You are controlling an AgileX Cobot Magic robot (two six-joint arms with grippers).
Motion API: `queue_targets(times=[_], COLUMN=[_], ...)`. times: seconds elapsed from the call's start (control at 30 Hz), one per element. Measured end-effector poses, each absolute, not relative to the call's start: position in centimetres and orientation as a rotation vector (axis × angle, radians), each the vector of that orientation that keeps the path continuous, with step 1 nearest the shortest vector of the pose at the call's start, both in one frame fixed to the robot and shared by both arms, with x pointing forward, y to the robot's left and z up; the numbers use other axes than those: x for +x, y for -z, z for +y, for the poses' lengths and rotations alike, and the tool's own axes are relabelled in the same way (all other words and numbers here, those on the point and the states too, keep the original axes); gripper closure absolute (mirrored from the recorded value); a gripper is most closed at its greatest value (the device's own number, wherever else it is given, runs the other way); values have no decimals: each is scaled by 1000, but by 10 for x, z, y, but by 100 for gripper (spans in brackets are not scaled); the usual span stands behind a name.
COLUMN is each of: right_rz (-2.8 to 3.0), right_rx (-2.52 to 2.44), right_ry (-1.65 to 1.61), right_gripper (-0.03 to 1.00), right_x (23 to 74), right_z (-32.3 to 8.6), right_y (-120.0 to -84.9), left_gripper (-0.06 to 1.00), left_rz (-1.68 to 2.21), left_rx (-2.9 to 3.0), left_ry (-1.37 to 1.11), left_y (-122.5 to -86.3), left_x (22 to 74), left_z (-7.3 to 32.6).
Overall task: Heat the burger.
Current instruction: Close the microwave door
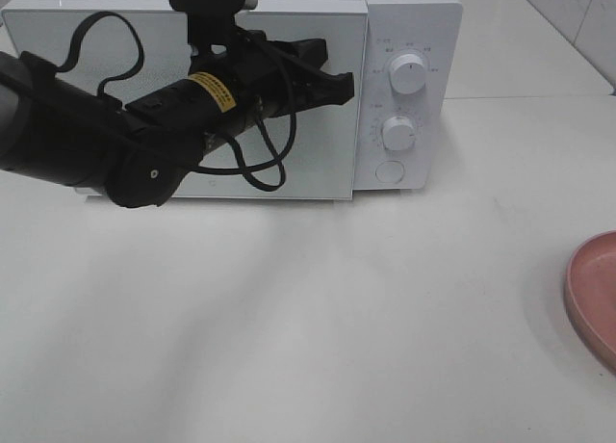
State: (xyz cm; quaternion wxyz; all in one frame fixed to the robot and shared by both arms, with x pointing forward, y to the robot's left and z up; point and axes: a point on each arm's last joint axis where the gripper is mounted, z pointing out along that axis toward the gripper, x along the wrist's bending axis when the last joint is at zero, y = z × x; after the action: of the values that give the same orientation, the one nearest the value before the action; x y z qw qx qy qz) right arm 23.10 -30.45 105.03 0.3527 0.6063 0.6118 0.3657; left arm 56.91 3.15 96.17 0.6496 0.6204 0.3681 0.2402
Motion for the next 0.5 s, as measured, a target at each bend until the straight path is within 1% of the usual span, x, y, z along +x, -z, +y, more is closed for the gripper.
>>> queue_targets(times=[0.33,0.5], right_rz=[1583,1583], right_rx=[1568,1568], right_ry=[-946,-946], right_gripper=[21,21], right_x=[231,231], right_z=[-304,-304], right_y=[-1050,-1050], left_gripper=[94,94], left_rz=[779,801], left_rx=[1467,1471], left_ry=[-575,-588], left_y=[-962,-962], left_x=[584,590], left_z=[11,14])
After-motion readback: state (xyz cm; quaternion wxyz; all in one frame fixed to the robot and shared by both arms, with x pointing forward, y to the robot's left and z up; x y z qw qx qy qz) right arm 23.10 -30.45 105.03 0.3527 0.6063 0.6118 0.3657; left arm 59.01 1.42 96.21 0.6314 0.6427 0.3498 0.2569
